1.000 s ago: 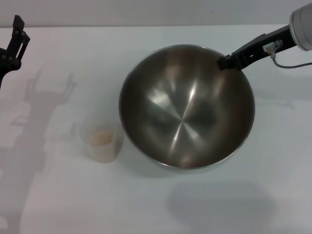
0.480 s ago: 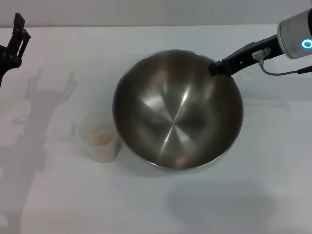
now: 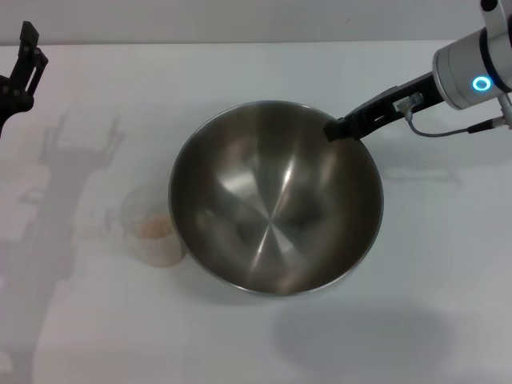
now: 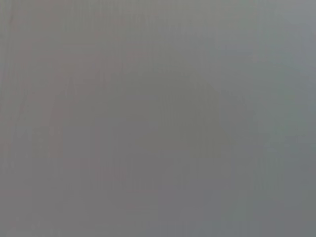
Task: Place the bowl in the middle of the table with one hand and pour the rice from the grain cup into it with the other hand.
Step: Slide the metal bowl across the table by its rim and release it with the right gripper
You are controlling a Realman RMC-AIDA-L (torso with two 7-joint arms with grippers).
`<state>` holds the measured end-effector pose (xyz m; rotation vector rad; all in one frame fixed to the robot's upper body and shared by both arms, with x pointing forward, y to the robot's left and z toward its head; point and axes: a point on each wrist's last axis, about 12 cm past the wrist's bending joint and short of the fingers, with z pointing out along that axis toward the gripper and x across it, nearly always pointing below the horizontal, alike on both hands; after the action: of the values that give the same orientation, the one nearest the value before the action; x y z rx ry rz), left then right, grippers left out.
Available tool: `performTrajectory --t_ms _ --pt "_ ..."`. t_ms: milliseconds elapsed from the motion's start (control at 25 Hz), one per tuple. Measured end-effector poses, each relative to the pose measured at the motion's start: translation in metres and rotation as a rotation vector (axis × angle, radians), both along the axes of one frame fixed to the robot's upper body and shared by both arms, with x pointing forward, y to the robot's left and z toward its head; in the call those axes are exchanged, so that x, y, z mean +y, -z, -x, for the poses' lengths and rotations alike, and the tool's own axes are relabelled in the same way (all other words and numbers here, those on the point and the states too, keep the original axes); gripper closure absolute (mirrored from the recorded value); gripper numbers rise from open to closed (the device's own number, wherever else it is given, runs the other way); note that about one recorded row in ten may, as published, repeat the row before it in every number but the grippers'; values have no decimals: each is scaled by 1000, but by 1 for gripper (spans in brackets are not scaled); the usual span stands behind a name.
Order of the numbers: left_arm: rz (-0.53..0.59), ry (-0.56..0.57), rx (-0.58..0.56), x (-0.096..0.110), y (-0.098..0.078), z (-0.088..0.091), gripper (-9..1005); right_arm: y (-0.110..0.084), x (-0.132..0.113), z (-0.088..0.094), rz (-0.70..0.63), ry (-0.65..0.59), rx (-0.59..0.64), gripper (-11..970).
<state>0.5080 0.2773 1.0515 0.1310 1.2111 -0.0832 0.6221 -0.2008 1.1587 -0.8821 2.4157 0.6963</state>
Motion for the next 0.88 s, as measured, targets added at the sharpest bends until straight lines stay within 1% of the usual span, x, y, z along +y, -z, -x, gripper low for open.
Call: performTrajectory --t_ms 280,440,880 --pt "0 0 0 0 0 0 154 2 0 0 11 15 17 883" --pt "0 1 0 0 0 0 155 6 -5 -2 57 47 28 879" --pt "2 5 -5 -1 0 0 158 6 -3 -2 65 44 28 866"
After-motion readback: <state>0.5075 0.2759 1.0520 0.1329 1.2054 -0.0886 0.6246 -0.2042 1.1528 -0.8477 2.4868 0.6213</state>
